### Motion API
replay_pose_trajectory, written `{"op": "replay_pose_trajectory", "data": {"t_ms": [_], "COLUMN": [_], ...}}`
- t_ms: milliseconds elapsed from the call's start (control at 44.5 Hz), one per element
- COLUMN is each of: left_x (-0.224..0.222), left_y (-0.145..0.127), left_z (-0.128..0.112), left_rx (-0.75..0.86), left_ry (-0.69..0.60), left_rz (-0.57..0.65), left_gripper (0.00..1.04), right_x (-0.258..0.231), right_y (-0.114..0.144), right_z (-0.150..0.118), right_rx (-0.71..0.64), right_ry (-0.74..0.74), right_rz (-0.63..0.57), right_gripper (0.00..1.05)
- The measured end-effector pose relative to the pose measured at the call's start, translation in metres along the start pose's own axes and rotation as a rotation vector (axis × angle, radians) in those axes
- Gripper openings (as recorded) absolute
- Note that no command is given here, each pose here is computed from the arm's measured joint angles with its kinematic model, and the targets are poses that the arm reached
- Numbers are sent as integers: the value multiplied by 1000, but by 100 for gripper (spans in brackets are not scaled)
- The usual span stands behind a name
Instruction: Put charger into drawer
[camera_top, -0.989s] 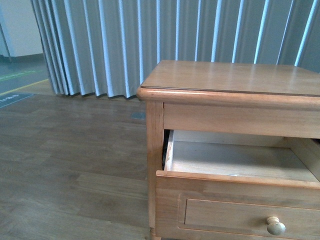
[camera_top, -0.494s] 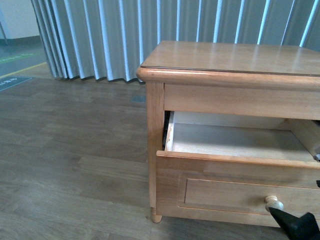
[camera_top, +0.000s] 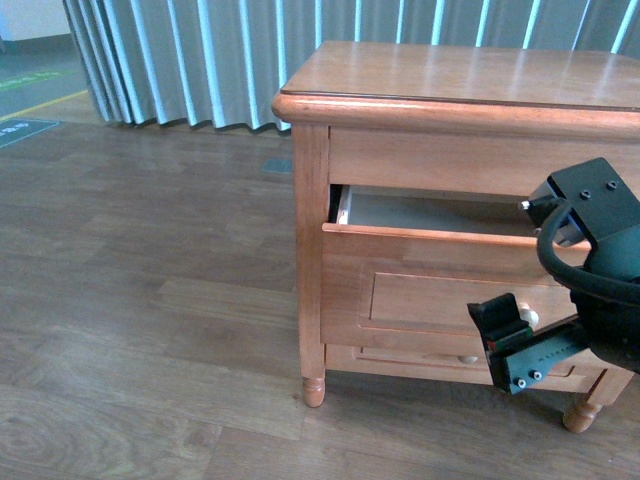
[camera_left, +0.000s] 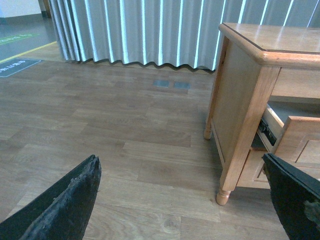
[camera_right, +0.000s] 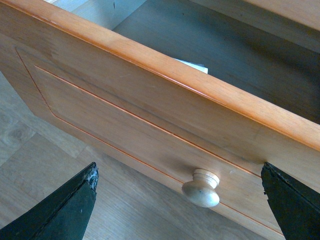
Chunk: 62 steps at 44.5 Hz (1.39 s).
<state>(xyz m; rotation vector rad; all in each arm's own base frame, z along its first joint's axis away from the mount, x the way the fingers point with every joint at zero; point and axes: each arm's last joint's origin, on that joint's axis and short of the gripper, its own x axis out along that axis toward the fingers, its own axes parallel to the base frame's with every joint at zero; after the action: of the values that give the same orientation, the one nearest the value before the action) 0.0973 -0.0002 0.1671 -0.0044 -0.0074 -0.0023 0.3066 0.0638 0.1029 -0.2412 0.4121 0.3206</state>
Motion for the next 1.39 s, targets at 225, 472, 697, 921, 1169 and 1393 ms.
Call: {"op": "replay_pose_trajectory", "data": {"t_ms": [225,472,697,921,1169,1393], "left_x": [0,0,0,0,0,0], "left_y": [0,0,0,0,0,0], "left_z": [0,0,0,0,0,0], "left_rx": [0,0,0,0,0,0], "left_ry": [0,0,0,0,0,0], "left_rz": [0,0,0,0,0,0], "left_gripper": [99,99,99,99,99,99], "right_x": [31,55,73,82,84,86], "right_y": [1,3,4,4,3,4], "right_z": [12,23,29,32,35,35], "right_rx": [6,20,29,48,63,70], "right_ry": [-28,-61,-80,-113,-134,-140], "right_rz": [-20,-33,-55,-73,-68,-69], "right_gripper": [96,96,96,96,96,96]}}
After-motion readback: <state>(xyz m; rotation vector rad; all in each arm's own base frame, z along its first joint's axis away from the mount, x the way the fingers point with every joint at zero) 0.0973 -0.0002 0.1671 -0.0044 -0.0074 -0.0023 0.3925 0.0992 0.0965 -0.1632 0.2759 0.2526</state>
